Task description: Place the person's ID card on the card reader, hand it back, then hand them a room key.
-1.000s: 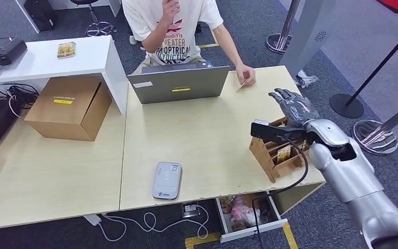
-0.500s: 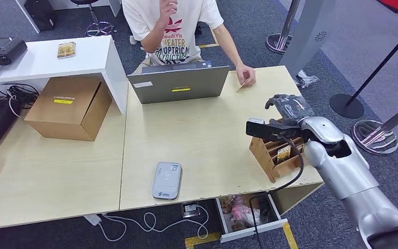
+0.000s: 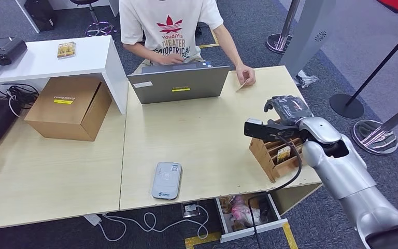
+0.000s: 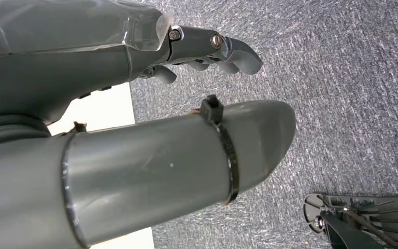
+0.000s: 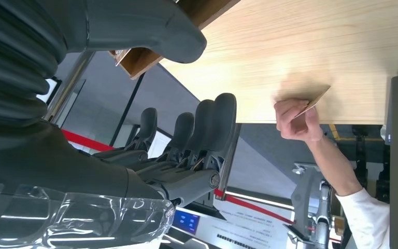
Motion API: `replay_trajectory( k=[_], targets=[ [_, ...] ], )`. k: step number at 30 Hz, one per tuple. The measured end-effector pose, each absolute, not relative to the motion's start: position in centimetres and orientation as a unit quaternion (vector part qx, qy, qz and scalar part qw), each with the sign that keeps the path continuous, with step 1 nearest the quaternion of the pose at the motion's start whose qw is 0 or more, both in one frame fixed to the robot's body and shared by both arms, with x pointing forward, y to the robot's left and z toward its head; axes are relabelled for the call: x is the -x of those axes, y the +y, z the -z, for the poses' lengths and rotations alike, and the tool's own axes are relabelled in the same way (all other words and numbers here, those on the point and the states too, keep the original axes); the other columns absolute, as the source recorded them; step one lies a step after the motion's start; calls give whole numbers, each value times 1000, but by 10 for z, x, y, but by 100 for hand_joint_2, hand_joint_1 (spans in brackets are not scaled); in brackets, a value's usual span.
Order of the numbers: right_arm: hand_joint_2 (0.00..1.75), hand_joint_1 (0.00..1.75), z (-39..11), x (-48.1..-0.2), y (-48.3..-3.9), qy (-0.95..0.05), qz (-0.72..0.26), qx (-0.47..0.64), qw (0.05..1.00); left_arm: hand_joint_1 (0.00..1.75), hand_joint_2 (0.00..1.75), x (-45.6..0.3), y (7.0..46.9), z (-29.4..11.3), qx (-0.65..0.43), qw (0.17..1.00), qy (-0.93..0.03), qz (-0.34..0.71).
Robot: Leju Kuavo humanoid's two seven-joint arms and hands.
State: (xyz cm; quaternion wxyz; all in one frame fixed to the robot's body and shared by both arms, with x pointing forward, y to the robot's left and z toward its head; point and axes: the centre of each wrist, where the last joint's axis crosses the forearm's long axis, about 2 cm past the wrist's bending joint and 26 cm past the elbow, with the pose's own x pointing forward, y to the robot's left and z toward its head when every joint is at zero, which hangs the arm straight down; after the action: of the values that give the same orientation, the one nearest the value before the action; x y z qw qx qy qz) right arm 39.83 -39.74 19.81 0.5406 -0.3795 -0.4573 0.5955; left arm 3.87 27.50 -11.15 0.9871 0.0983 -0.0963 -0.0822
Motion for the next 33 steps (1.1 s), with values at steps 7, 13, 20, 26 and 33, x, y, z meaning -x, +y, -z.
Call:
replay_trajectory(
  k=[7,13,20,26,33],
  targets=[
    [175,77,-195,-398,-398,-455,-596,375,545,0,0,-39,275,111,-98,987,-97,83],
    [175,79,-187,-395,-400,-447,-596,371,554,0,0,-39,275,111,-99,987,-97,86],
    [175,80,-180,-393,-404,-436,-598,372,560,0,0,-39,275,111,-101,987,-95,81],
    [175,84,-182,-396,-406,-432,-597,377,561,0,0,-38,275,111,-103,987,-95,78],
    [175,91,-187,-399,-407,-432,-596,383,558,0,0,-38,275,111,-103,987,-95,76]
  ],
)
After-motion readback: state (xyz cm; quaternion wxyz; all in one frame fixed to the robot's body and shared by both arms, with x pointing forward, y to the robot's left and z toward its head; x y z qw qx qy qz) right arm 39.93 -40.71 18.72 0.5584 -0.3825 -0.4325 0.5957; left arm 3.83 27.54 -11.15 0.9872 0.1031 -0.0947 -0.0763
